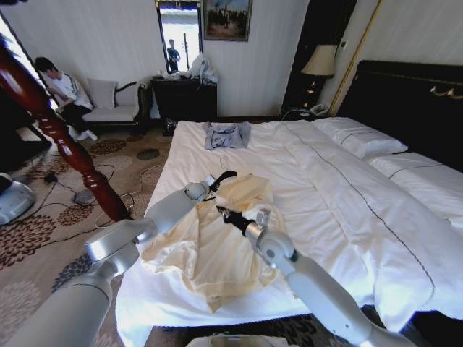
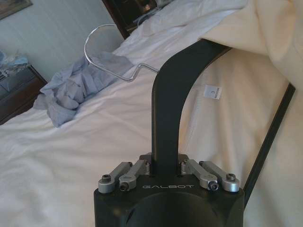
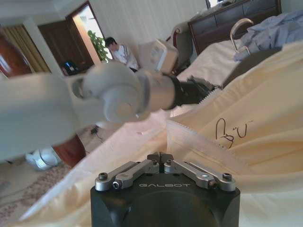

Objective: Pick up the clothes from the bed and hang them on the clothes hanger.

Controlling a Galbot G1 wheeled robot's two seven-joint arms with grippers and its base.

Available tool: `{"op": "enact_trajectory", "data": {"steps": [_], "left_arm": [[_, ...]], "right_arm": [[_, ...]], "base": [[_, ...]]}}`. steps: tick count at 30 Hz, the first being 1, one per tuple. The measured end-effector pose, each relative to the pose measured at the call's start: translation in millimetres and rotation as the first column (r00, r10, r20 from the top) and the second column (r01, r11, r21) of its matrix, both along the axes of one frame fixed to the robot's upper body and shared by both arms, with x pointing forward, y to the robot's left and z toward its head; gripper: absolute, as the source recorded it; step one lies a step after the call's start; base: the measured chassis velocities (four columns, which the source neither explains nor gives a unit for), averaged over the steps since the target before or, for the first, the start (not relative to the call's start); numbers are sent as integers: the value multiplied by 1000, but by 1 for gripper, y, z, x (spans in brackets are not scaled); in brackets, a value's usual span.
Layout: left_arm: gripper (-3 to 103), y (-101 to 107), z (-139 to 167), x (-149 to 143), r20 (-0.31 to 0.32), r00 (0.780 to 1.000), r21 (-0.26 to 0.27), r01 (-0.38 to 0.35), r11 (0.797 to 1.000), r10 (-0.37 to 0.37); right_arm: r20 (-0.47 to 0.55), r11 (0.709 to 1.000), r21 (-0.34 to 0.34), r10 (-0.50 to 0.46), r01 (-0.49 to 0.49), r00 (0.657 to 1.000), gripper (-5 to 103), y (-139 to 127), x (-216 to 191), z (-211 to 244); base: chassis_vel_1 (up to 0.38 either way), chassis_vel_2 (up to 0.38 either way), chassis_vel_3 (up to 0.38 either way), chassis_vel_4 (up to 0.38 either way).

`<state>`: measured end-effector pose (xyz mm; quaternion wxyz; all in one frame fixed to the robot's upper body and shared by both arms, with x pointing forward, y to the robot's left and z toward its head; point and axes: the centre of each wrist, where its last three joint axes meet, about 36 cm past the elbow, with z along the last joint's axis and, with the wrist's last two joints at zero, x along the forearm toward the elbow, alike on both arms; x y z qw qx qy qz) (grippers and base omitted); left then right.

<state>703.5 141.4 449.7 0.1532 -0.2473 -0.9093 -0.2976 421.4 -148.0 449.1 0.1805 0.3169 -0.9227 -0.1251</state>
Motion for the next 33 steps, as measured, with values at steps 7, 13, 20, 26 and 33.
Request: {"op": "enact_trajectory", "data": {"steps": [7,13,20,26,33], "left_arm": [[23,8,-5,-10,0,1000,-19,-1,1000,1],[23,16,-11,-15,-7,1000,-28,-15,999,14],[23,33,-8,-29,1,1000,-34,1,999,-1],[23,40,-7,-38,23,999,-29,29,999,-28],[23,42,-11,-43,60,996,8,64,998,-64]], "right_arm": [[78,997,-55,-44,48,996,17,-5,2,1],[177,990,-86,-95,112,980,38,-34,1,28],[236,966,-104,-205,235,950,66,-83,16,49],[334,924,-208,-242,322,911,88,-121,45,44],[414,888,-330,-170,322,894,100,-135,66,36]], "base": [[0,0,0,0],[0,0,0,0],[0,0,0,0],[0,0,0,0],[0,0,0,0]]}}
